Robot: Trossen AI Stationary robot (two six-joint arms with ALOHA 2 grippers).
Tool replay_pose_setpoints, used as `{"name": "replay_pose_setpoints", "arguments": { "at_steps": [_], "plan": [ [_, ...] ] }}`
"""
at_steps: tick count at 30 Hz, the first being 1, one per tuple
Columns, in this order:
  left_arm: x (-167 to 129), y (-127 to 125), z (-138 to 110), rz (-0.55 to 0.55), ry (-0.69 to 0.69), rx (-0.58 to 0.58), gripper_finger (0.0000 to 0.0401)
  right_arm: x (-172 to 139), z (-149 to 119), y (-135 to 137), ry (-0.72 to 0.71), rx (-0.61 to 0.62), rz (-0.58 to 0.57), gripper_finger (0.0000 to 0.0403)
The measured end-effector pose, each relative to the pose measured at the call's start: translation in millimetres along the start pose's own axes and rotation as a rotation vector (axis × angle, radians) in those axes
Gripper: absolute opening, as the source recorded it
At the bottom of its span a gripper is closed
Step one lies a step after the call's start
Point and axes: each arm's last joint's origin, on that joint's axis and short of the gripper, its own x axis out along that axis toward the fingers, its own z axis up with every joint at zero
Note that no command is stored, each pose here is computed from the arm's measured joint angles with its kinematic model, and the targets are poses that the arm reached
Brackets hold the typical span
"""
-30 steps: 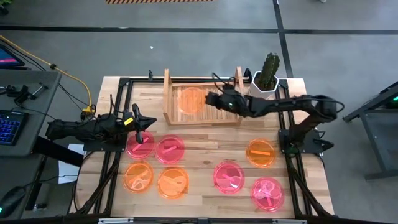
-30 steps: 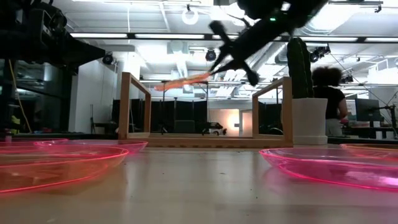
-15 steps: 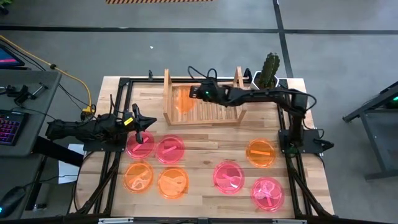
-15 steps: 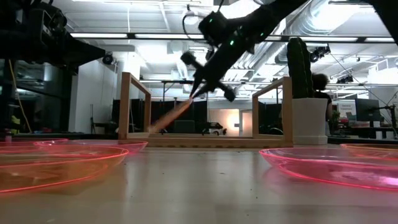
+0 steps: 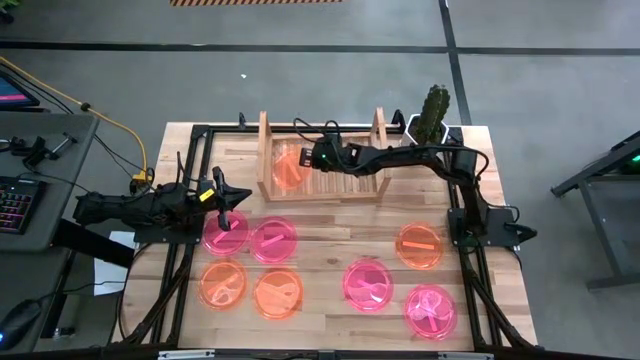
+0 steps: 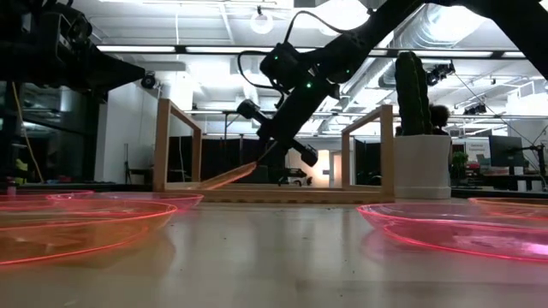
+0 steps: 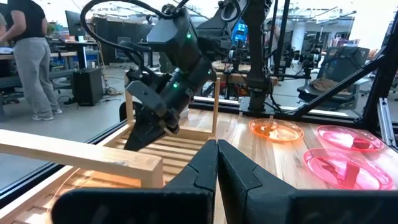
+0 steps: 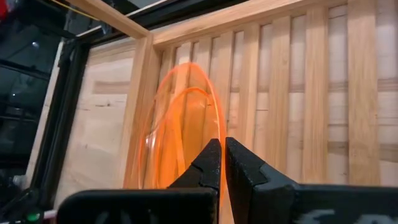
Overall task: Place and stack plates onto a shelf
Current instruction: Put the top center orange plate on the shelf
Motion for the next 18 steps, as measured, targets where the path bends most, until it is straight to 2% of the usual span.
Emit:
{"name": "replay_pose_setpoints", "arguments": {
  "at_steps": [11, 14, 18],
  "plan": [
    [0.0, 0.0, -0.1, 0.0, 0.0, 0.0, 0.0003, 0.2, 0.8, -0.5, 0.004, -0.002, 0.0, 0.0008],
    [0.0, 0.0, -0.1, 0.0, 0.0, 0.0, 0.0003, 1.0, 3.0, -1.5, 0.025, -0.019, 0.009, 0.0039],
    [0.0, 0.0, -0.1, 0.0, 0.0, 0.0, 0.0003, 2.1, 6.7, -3.4, 0.051, -0.048, 0.02, 0.0106]
  ]
}}
